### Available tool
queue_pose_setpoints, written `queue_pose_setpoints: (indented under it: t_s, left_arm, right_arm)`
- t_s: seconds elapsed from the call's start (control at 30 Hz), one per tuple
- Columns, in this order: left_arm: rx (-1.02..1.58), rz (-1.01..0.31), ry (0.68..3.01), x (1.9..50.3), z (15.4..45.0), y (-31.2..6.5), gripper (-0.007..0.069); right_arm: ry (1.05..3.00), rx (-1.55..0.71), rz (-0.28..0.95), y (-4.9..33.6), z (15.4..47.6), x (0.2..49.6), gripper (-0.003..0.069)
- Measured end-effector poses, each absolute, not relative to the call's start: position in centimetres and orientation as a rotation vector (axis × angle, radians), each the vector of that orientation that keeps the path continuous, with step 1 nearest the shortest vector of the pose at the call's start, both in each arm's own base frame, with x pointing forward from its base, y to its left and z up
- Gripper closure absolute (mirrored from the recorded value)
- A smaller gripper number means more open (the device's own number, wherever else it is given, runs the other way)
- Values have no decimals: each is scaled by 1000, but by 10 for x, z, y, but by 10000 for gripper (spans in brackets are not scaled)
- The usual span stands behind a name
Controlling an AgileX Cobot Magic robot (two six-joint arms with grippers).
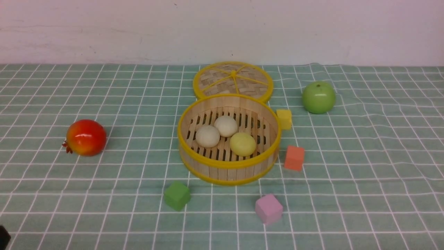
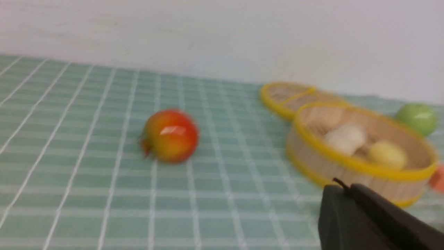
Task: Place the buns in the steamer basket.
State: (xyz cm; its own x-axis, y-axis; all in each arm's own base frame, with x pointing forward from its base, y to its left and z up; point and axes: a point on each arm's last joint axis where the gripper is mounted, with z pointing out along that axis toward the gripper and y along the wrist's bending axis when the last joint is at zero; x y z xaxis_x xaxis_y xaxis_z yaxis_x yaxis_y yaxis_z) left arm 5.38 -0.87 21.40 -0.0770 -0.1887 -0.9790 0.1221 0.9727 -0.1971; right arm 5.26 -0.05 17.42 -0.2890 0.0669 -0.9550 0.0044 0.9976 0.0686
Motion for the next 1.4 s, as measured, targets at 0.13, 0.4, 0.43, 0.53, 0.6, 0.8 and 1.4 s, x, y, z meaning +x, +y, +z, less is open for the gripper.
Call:
queue_pose_setpoints:
  t_s: [0.13, 0.4, 0.43, 0.53, 0.6, 0.8, 1.4]
  left_arm:
    - [-108, -262, 1766, 55, 182, -8, 639]
    - [-194, -300, 1886, 52, 169, -7, 639]
    - [-197, -302, 1884, 52, 170, -7, 639]
    - [-198, -302, 1882, 52, 170, -7, 639]
    - [-199, -302, 1882, 52, 170, -7, 639]
    - [-199, -302, 1882, 52, 170, -7, 639]
    - [-199, -302, 1882, 52, 170, -7, 639]
  right_arm:
    - [1863, 52, 61, 0, 174, 53, 617]
    - [1862, 54, 65, 0, 174, 53, 608]
    - [1862, 54, 65, 0, 174, 53, 606]
    - [1862, 54, 65, 0, 174, 53, 603]
    - [1862, 54, 65, 0, 174, 53, 601]
    - [1862, 54, 65, 0, 174, 53, 592]
    - [1863, 54, 65, 0, 174, 53, 565]
